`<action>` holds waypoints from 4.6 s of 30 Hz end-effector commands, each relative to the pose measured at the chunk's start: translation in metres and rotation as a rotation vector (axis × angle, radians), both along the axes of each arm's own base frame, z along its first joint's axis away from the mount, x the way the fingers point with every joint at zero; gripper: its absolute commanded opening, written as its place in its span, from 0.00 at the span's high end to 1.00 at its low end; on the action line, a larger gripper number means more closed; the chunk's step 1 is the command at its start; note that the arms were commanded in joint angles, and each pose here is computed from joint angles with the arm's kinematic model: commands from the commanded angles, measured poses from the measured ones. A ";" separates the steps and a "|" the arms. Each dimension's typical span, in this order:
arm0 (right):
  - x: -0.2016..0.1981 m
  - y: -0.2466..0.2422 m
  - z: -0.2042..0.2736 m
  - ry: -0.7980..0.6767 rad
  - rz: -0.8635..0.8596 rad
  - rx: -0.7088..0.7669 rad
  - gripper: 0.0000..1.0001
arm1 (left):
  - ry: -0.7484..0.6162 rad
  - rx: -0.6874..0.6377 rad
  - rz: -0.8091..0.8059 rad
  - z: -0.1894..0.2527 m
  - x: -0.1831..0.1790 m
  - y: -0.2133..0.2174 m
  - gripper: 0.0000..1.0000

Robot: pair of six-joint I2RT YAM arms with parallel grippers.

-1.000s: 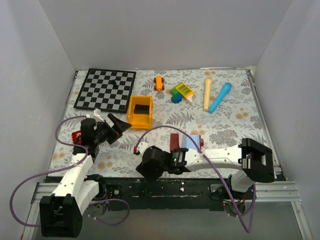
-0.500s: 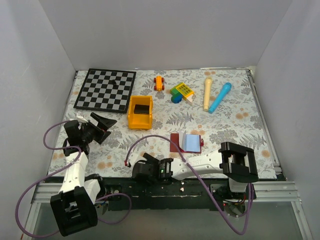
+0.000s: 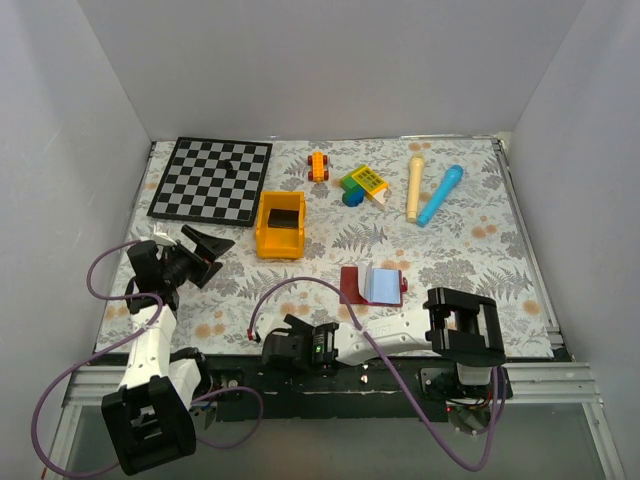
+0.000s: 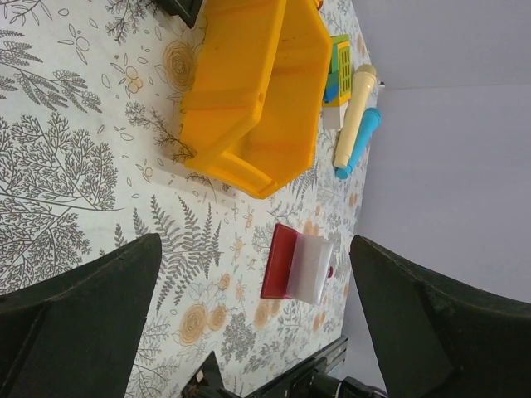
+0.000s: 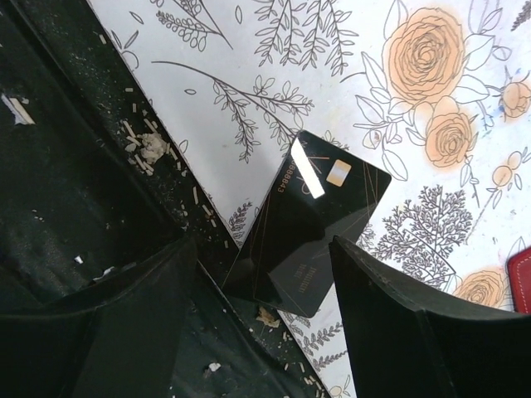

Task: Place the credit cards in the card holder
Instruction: Pick up the credit card at the corner of the board.

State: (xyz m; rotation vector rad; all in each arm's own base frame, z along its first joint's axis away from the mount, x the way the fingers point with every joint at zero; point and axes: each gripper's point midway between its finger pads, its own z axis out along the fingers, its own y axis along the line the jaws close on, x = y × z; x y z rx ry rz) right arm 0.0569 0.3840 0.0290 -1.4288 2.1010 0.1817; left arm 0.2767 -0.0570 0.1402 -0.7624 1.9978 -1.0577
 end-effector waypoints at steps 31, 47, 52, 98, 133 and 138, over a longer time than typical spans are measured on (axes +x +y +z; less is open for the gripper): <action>0.003 -0.013 0.031 -0.004 -0.081 0.063 0.73 | -0.015 -0.012 -0.030 -0.004 -0.001 -0.003 0.02; 0.003 -0.007 0.026 -0.008 -0.042 0.035 0.14 | -0.008 -0.025 -0.033 -0.009 -0.003 -0.005 0.02; 0.001 0.002 0.021 -0.006 0.002 0.026 0.11 | -0.013 -0.023 -0.033 -0.009 -0.003 -0.005 0.02; 0.020 -0.014 -0.017 0.017 -0.055 -0.059 0.33 | 0.017 -0.045 -0.040 -0.019 -0.006 -0.007 0.02; 0.047 -0.025 0.032 -0.023 -0.122 0.040 0.87 | -0.008 -0.042 -0.044 -0.017 -0.003 -0.007 0.02; 0.057 -0.033 0.031 -0.034 -0.143 0.027 0.93 | -0.006 -0.044 -0.044 -0.018 -0.003 -0.008 0.02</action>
